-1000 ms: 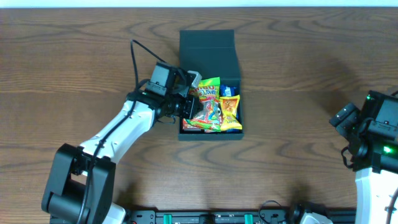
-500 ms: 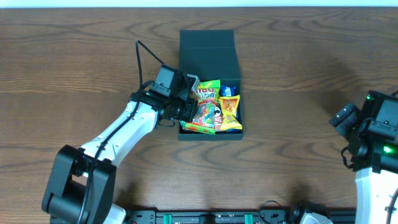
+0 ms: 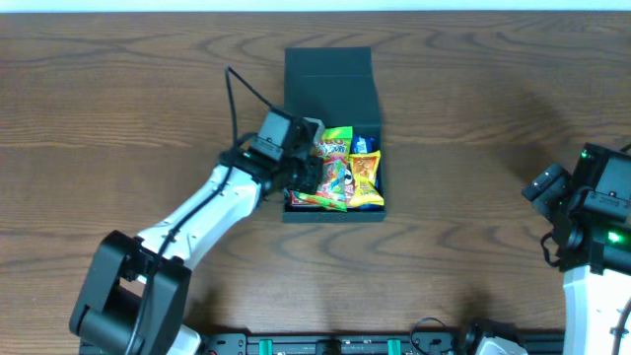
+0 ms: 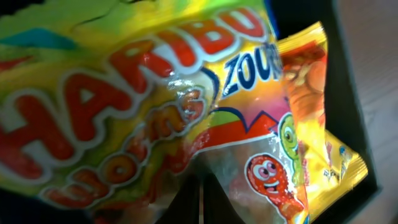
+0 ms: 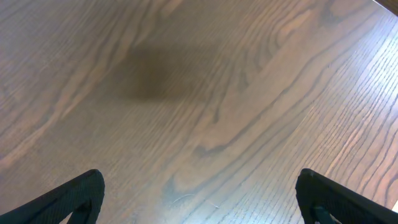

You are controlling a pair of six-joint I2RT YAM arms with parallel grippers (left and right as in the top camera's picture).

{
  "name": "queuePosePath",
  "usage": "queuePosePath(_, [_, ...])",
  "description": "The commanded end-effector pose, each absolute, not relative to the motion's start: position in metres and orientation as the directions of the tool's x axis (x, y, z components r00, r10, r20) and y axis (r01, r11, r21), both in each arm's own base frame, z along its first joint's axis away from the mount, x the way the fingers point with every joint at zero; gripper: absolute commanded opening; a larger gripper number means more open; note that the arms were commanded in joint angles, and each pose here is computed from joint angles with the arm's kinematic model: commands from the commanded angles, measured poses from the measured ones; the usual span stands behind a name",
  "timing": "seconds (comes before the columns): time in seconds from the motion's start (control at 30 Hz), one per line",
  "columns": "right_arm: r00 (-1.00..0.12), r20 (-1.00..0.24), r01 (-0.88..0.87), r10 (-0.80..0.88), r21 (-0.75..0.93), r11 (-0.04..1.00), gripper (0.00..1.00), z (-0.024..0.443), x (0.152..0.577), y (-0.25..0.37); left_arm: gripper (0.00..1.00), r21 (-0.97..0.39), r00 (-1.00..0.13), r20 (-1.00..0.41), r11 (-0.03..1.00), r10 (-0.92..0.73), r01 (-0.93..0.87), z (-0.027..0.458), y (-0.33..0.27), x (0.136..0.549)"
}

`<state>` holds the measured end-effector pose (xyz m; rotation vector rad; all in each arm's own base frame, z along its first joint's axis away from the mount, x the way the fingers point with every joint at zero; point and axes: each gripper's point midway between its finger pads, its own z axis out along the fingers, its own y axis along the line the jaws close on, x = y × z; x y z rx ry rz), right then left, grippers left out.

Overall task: Pack container
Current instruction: 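Push the gummy bag down into the box with the left gripper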

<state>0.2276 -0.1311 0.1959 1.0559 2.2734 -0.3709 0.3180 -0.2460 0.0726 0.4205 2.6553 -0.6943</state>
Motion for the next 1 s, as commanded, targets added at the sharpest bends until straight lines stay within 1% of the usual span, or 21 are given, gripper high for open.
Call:
queuePosePath(0.0, [-0.488, -0.627, 0.779, 0.607, 0.000, 0.627, 0.99, 0.196, 0.226, -0.134, 0.06, -0.370, -0.905, -0.387, 0.869, 0.177, 0.328, 0.057, -0.250, 0.304])
queuePosePath(0.07, [-0.488, -0.627, 0.779, 0.607, 0.000, 0.627, 0.99, 0.196, 0.225, -0.134, 0.06, -0.352, -0.898, -0.399, 0.874, 0.183, 0.334, 0.057, -0.251, 0.305])
queuePosePath(0.3, [-0.488, -0.626, 0.779, 0.608, 0.000, 0.627, 0.99, 0.196, 0.225, -0.134, 0.06, -0.356, -0.894, -0.424, 0.882, 0.141, 0.308, 0.066, -0.245, 0.315])
queuePosePath(0.43, [-0.488, -0.627, 0.779, 0.607, 0.000, 0.627, 0.99, 0.196, 0.225, -0.134, 0.06, -0.350, -0.843, -0.529, 0.880, 0.098, 0.322, 0.109, -0.242, 0.329])
queuePosePath(0.53, [-0.488, -0.627, 0.779, 0.607, 0.000, 0.627, 0.99, 0.196, 0.225, -0.134, 0.06, -0.306, -0.773, -0.632, 0.899, 0.054, 0.314, 0.149, -0.231, 0.341])
queuePosePath(0.63, [-0.488, -0.627, 0.779, 0.607, 0.000, 0.627, 0.99, 0.196, 0.225, -0.134, 0.06, -0.308, -0.740, -0.672, 0.896, 0.034, 0.320, 0.169, -0.228, 0.342])
queuePosePath(0.7, [-0.488, -0.627, 0.779, 0.607, 0.000, 0.627, 0.99, 0.196, 0.225, -0.134, 0.06, -0.309, -0.743, -0.668, 0.896, 0.035, 0.320, 0.168, -0.228, 0.341])
queuePosePath(0.97, [-0.488, -0.627, 0.779, 0.607, 0.000, 0.627, 0.99, 0.196, 0.225, -0.134, 0.06, -0.327, -0.779, -0.624, 0.881, 0.070, 0.341, 0.135, -0.249, 0.345])
